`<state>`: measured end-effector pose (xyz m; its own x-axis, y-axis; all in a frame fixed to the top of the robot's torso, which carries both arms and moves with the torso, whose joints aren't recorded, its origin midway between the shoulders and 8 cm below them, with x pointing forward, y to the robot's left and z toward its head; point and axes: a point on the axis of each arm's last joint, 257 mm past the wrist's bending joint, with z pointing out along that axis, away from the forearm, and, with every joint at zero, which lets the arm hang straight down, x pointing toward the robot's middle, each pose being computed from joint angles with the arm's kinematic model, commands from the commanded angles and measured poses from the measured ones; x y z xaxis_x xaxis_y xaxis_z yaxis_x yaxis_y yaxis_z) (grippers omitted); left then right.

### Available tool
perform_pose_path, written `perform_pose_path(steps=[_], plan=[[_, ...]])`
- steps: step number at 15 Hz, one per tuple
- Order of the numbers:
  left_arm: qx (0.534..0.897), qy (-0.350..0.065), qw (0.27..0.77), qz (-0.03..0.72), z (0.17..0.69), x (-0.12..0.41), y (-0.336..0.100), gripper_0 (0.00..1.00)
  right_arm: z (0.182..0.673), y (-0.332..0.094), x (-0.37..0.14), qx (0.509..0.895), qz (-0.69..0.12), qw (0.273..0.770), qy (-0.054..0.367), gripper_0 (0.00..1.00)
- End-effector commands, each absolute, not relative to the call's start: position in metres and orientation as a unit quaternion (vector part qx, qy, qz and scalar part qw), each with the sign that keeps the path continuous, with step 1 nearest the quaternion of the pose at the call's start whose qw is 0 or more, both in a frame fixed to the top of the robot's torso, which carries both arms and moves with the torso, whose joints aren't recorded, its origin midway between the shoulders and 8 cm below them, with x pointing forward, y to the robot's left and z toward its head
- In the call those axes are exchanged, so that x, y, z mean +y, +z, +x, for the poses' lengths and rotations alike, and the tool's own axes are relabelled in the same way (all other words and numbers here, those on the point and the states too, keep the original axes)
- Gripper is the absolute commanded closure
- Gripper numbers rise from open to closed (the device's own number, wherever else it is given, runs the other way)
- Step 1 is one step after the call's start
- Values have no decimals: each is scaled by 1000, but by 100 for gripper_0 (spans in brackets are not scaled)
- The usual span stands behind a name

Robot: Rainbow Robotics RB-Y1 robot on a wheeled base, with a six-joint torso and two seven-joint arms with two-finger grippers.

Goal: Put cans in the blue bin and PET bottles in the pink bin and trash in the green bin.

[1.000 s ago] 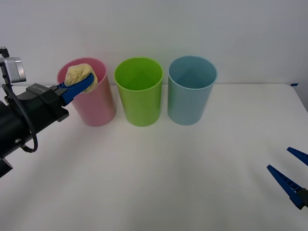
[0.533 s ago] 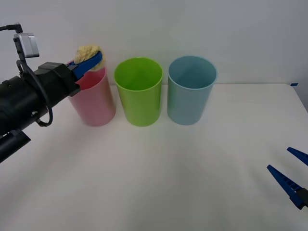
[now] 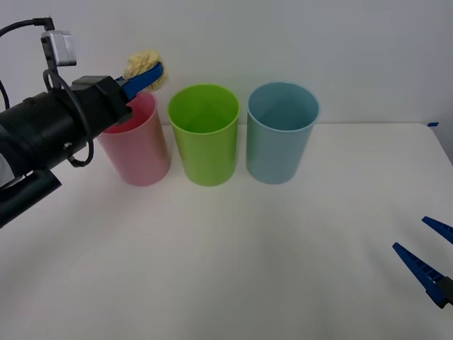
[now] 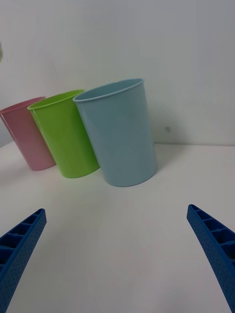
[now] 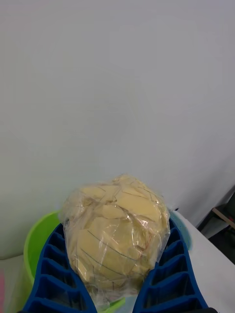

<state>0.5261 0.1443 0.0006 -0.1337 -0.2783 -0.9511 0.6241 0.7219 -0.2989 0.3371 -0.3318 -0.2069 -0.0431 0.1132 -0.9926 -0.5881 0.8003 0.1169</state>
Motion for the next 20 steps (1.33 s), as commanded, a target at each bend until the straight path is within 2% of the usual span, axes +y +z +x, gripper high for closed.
perform_pose_path(steps=[1, 4, 7, 9, 14, 20], plan=[[666, -352, 646, 123, 545, 136, 8, 100, 337, -207, -332, 673, -176, 669, 262, 0], [659, -351, 654, 119, 564, 127, 15, 100, 337, -207, -332, 673, -176, 669, 262, 0], [684, -352, 626, 130, 569, 121, -6, 100, 337, -207, -332, 673, -176, 669, 262, 0], [691, -364, 611, 129, 568, 115, -10, 100, 337, -207, -332, 673, -176, 669, 262, 0], [709, -360, 591, 139, 573, 115, -20, 100, 337, -207, -332, 673, -176, 669, 262, 0], [744, -325, 564, 148, 593, 119, -57, 100, 337, -207, -332, 673, -176, 669, 262, 0]])
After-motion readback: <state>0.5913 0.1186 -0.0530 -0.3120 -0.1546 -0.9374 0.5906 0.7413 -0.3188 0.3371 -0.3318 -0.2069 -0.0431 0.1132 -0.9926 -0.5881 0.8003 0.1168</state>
